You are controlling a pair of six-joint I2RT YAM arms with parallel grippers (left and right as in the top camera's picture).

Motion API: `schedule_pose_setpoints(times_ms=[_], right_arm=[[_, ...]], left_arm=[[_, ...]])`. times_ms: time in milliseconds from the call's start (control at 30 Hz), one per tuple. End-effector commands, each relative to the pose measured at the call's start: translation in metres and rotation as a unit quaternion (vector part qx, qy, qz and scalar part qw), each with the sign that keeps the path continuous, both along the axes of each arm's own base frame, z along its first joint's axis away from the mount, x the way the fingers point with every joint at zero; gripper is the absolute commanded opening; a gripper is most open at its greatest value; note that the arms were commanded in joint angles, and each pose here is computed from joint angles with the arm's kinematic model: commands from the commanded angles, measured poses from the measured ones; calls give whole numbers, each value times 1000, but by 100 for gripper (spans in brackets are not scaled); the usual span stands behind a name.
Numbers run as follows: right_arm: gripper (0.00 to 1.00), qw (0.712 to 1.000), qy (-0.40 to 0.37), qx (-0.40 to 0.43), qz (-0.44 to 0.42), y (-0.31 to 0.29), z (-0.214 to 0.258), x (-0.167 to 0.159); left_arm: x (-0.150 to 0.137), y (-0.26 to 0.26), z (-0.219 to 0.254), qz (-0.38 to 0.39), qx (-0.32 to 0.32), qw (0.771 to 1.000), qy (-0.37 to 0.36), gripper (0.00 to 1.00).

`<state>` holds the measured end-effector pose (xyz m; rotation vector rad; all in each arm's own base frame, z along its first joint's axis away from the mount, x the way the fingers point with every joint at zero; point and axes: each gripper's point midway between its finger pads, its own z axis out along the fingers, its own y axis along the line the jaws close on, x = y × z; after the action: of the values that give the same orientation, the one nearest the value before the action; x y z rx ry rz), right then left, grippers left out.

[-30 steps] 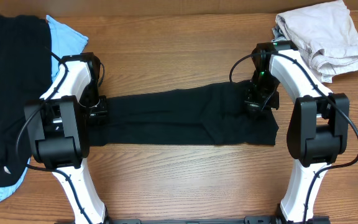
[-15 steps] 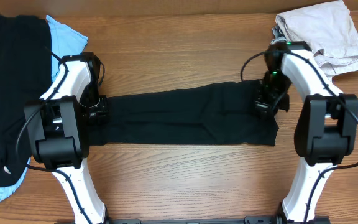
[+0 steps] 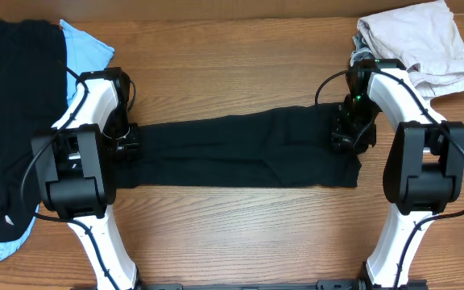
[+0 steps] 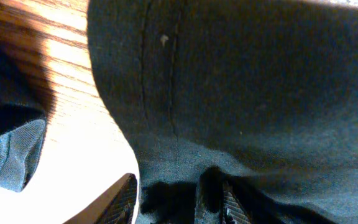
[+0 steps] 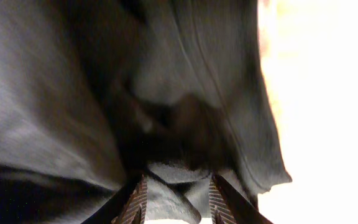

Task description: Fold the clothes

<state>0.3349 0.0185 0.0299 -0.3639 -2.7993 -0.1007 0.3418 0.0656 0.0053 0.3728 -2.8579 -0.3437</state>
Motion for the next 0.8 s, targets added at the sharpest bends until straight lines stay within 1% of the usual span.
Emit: schedule_pose_setpoints(times_ms=[0, 33, 167, 533, 600, 767], right_arm=[[36, 997, -79, 3, 1, -2, 28, 30], [36, 995, -100, 16, 3, 2, 28, 41], [36, 991, -134, 26, 3, 5, 28, 57], [36, 988, -148, 36, 6, 9, 28, 64], [39, 987, -156, 37, 8, 5, 29, 67], [41, 983, -174, 49, -16, -10, 40, 77]], left_arm=[[4, -5, -12, 5, -12, 1000, -7, 46], [5, -5, -13, 5, -12, 1000, -8, 46], [6, -5, -13, 6, -14, 1000, -10, 46], [9, -5, -14, 6, -13, 1000, -18, 47], [10, -5, -14, 6, -13, 1000, -18, 47], [11, -5, -14, 6, -13, 1000, -21, 47]])
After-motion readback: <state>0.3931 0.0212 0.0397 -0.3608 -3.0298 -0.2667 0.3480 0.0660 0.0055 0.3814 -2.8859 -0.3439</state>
